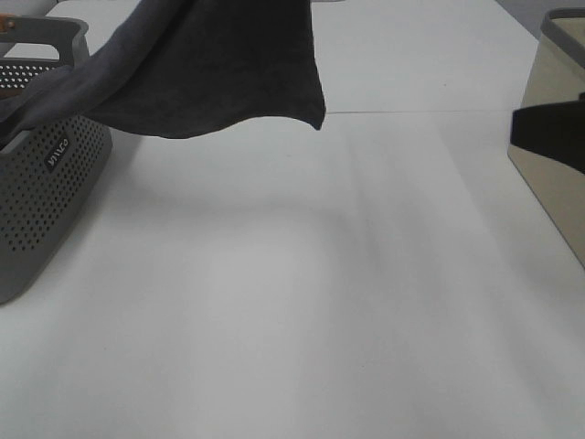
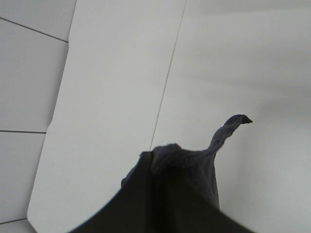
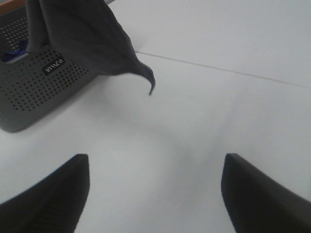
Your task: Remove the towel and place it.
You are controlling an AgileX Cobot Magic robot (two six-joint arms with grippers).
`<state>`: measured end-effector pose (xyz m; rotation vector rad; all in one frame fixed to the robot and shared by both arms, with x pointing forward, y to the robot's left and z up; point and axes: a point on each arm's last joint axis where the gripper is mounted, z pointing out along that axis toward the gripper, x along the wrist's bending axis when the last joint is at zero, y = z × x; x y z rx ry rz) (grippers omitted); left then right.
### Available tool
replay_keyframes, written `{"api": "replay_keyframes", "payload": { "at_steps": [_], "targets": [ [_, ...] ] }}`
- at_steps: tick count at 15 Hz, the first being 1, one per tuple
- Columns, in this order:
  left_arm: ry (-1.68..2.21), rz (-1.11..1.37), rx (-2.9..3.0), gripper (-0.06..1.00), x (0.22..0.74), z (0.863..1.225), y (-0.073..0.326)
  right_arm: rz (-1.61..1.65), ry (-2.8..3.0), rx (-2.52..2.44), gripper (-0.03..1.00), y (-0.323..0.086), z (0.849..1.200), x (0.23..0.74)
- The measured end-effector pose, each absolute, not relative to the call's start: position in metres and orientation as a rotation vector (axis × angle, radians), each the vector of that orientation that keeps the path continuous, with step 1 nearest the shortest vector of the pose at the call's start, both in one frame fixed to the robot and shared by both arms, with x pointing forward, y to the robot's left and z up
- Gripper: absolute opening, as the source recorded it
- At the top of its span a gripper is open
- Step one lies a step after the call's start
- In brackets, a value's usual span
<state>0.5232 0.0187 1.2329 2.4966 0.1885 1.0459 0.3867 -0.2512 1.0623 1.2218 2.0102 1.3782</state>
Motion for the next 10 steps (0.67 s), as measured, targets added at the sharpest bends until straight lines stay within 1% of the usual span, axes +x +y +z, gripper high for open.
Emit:
{"api": "replay_keyframes", "payload": {
  "at_steps": [4, 8, 10],
  "targets": [
    [0.175, 0.951, 2.382, 0.0, 0.526, 1.229, 0.001, 1.619, 1.965, 1.037, 0.73, -0.24, 1.056, 0.424],
    [0.179, 0.889, 2.315, 0.0, 0.523, 1.231, -0.005, 1.695, 2.007, 1.01, 0.73, -0.235, 1.045, 0.442],
    [0.177, 0.885, 2.306, 0.0, 0.523, 1.231, -0.006, 1.71, 2.043, 0.978, 0.73, -0.225, 1.045, 0.442]
  ]
}}
